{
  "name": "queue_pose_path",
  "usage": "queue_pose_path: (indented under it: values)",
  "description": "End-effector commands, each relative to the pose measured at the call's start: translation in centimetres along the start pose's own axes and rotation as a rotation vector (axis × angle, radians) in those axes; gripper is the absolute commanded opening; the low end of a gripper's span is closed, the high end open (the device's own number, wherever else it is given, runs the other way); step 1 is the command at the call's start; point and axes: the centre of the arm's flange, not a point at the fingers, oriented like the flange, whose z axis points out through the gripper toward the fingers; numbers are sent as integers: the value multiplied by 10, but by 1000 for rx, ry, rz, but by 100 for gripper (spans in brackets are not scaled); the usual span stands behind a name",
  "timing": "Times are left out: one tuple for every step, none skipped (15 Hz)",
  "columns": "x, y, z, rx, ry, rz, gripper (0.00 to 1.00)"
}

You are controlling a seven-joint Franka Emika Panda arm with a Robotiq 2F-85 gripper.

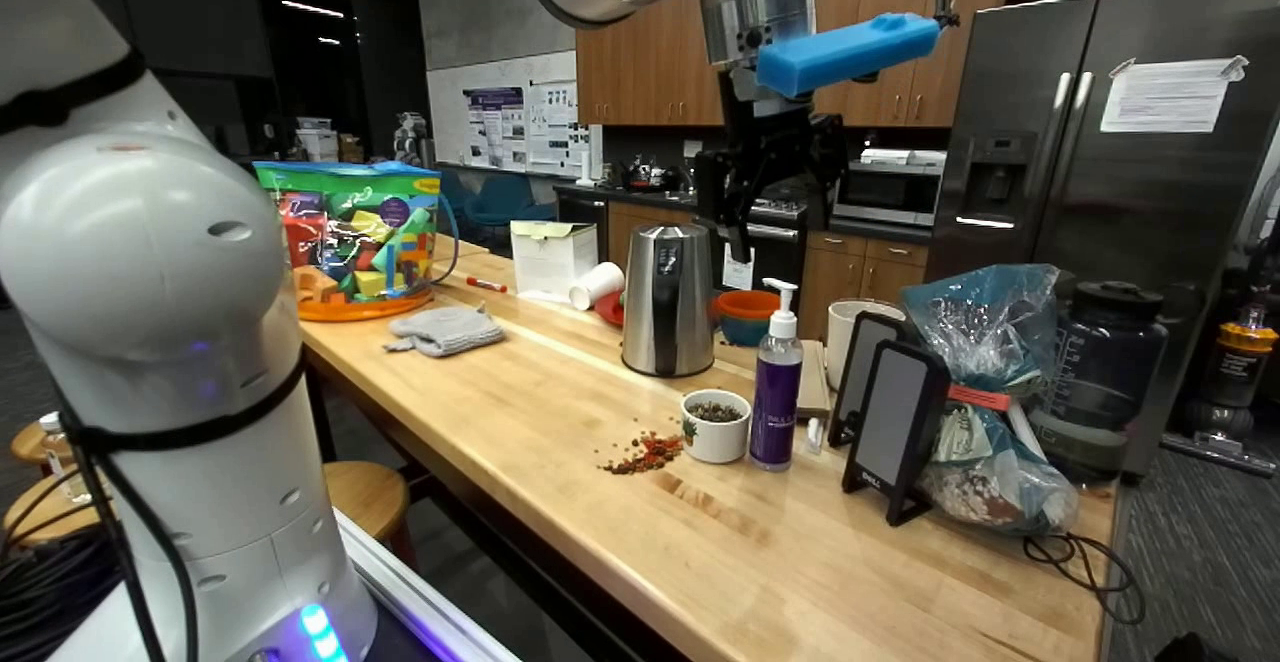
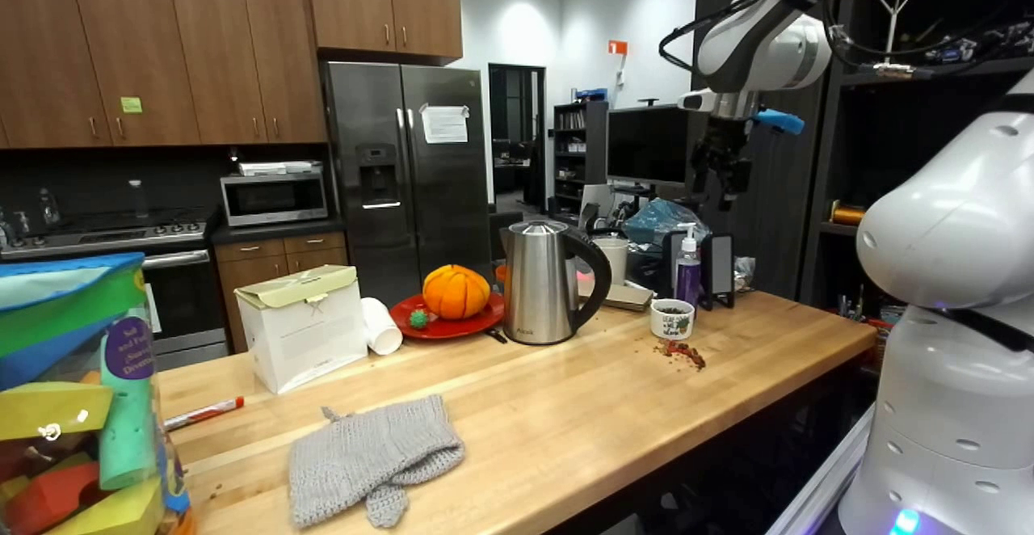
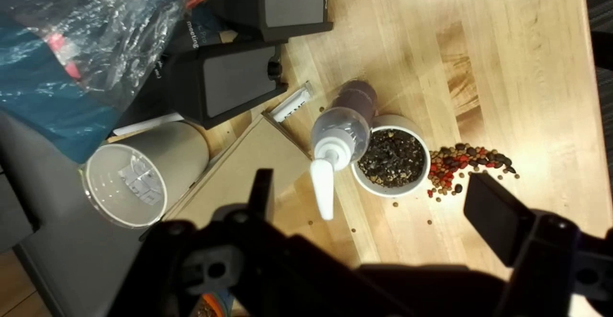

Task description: Push the top of the bottle

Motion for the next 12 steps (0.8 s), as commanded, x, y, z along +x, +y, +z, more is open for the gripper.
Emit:
queue_pose_path:
  values:
    - [5,-28,-26,-76,8,-1,100]
    - [9,-31,-31,-90,15,-9,100]
    - [13,-35,-36,-104,20,-19,100]
    - [18,-38,-41,-118,22,-33,100]
    - [23,-42,-46,-130,24,-45,100]
    - [30,-45,-49,-143,25,-64,100]
    - [36,-48,-52,-153,31,-79,100]
    - [44,-51,-55,-159,37,-101,100]
    - [51,-54,-57,-164,45,-121,100]
    - [61,-57,-58,-169,51,-145,100]
    - [67,-59,-59,-174,57,-166,100]
    - [74,-61,-60,-179,65,-186,100]
